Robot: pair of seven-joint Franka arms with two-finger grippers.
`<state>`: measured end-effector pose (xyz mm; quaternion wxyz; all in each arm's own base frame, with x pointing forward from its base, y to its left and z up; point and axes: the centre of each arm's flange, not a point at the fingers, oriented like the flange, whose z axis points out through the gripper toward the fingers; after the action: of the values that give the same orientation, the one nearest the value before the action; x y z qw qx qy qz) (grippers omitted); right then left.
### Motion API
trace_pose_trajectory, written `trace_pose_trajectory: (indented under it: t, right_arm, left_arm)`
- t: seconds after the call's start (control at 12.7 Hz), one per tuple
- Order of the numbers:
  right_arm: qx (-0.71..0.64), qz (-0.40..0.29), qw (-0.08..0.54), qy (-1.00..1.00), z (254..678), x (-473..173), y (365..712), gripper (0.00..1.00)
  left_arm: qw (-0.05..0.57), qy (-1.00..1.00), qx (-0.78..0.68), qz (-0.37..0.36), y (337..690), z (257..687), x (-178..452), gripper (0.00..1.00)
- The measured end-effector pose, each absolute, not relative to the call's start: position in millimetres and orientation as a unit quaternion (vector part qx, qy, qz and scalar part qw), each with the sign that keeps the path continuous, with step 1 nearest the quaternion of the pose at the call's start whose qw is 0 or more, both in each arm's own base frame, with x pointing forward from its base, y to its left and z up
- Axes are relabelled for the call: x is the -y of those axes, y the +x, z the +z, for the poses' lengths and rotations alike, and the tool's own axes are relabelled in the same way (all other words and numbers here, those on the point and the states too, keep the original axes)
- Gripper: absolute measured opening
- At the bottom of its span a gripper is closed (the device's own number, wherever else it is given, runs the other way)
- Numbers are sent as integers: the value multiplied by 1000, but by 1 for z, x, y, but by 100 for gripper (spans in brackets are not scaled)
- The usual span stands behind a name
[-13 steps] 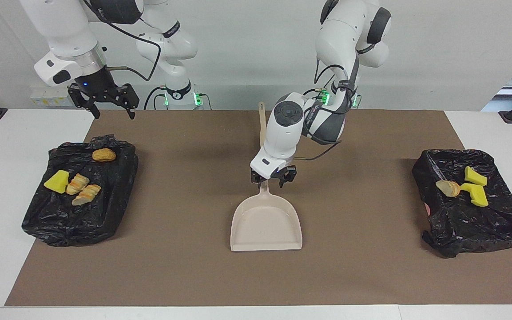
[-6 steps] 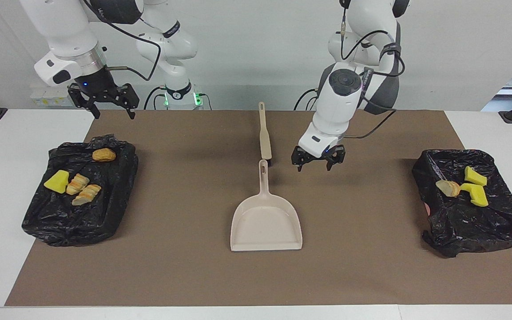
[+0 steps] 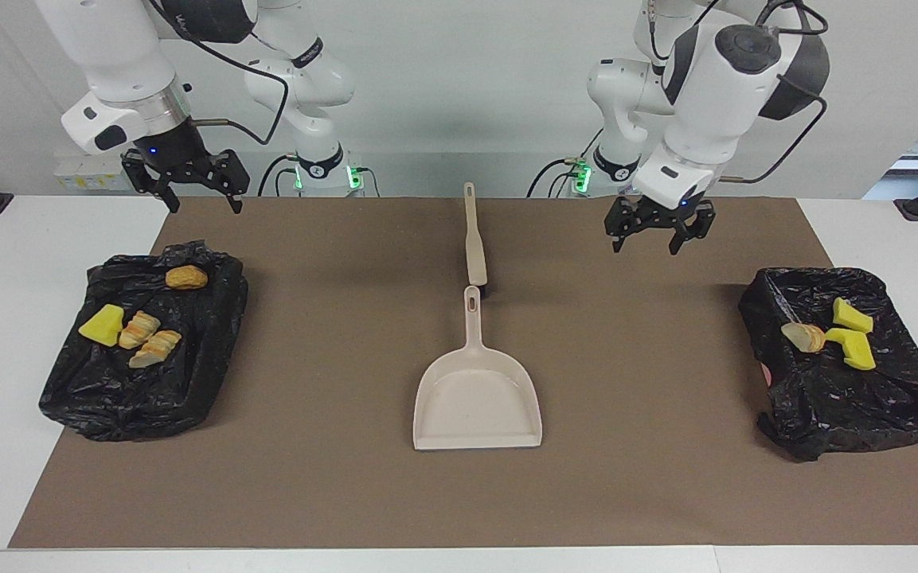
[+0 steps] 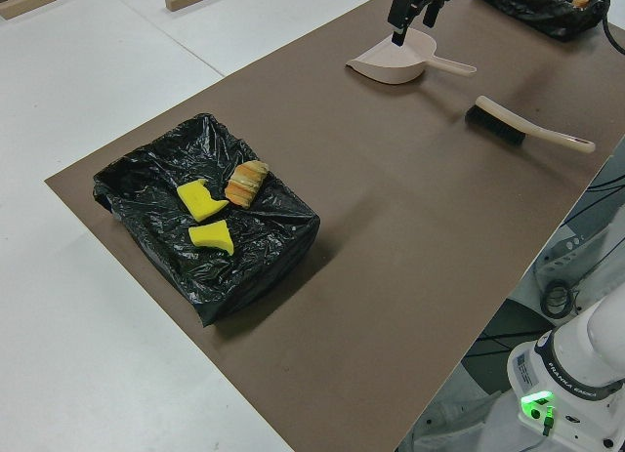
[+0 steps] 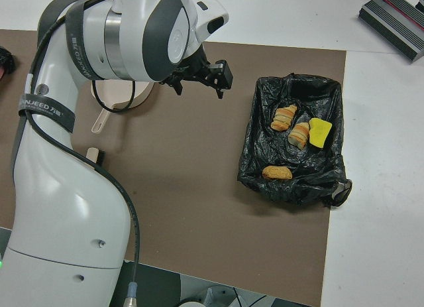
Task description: Sweep and dump trash in bin
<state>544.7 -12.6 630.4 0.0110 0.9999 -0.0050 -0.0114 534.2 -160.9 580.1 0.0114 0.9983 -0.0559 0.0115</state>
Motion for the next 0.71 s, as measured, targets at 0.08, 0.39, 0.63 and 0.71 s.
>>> trace_pose_trajectory:
  t: [0.08, 0.39, 0.63, 0.71]
  right_arm:
    - [5, -11, 11, 1000, 630, 13, 545, 100]
    - [5, -11, 11, 1000, 630, 13, 545, 100]
    - [5, -11, 11, 1000, 630, 13, 545, 100]
    - [5, -11, 11, 1000, 630, 13, 545, 100]
  left_arm:
    - [12, 998, 67, 17, 532, 592, 147, 100]
    - [12, 996, 80, 24, 524, 658, 92, 100]
    - [10, 996, 89, 23, 525, 680, 69, 100]
    - [9, 995, 95, 23, 526, 681, 68, 100]
